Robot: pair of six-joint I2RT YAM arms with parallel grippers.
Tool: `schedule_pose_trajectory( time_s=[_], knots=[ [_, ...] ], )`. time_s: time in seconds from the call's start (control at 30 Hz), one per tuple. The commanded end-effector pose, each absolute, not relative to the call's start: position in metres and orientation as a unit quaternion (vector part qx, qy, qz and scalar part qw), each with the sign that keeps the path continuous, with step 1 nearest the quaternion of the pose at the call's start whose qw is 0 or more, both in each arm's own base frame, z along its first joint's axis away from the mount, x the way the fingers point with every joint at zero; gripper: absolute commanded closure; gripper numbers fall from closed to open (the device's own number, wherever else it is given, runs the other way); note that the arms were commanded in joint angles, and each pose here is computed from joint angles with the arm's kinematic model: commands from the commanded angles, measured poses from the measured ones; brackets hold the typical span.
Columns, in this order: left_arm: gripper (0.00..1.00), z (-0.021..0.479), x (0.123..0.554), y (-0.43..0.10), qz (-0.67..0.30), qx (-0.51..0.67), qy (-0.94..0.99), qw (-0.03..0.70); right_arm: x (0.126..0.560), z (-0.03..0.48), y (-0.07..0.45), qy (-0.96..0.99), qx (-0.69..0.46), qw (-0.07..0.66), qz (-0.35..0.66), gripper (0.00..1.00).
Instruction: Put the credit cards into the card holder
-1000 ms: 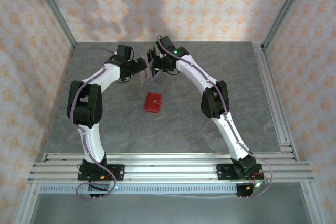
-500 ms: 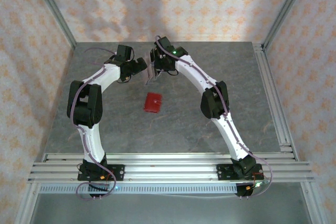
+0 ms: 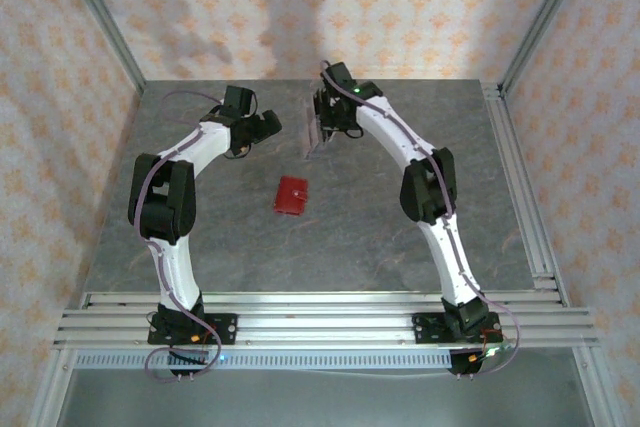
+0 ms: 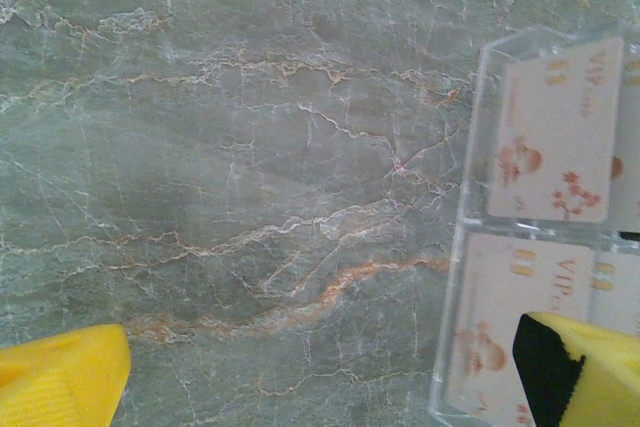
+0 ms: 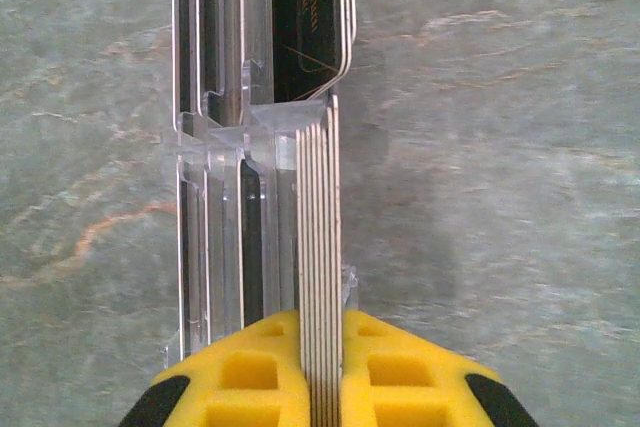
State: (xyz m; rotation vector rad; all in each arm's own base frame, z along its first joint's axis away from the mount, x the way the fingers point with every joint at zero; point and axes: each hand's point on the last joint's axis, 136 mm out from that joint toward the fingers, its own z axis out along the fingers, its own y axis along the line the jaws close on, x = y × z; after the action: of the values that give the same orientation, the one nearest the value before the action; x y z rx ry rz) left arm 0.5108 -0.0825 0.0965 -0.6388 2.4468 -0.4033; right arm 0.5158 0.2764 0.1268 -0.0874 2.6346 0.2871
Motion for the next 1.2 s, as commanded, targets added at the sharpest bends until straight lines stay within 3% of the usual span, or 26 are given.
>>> schedule_pose_trajectory(
  time_s=[0.0, 0.7, 1.0, 1.17],
  knots=[
    [0.00, 0.105, 0.509, -0.086, -0.150, -0.228, 0.916, 0.293, 0.514, 0.158, 0.249, 0.958, -0.048, 0.269, 0.089, 1.00],
    [0.00, 0.101, 0.511, -0.104, -0.157, -0.214, 0.920, 0.289, 0.481, 0.146, 0.110, 0.962, -0.016, 0.246, 0.117, 1.00],
    [0.00, 0.096, 0.512, -0.110, -0.158, -0.211, 0.921, 0.285, 0.480, 0.139, 0.098, 0.963, -0.009, 0.237, 0.130, 1.00],
    [0.00, 0.095, 0.511, -0.110, -0.156, -0.210, 0.923, 0.283, 0.479, 0.134, 0.098, 0.964, -0.003, 0.232, 0.129, 0.84]
  ],
)
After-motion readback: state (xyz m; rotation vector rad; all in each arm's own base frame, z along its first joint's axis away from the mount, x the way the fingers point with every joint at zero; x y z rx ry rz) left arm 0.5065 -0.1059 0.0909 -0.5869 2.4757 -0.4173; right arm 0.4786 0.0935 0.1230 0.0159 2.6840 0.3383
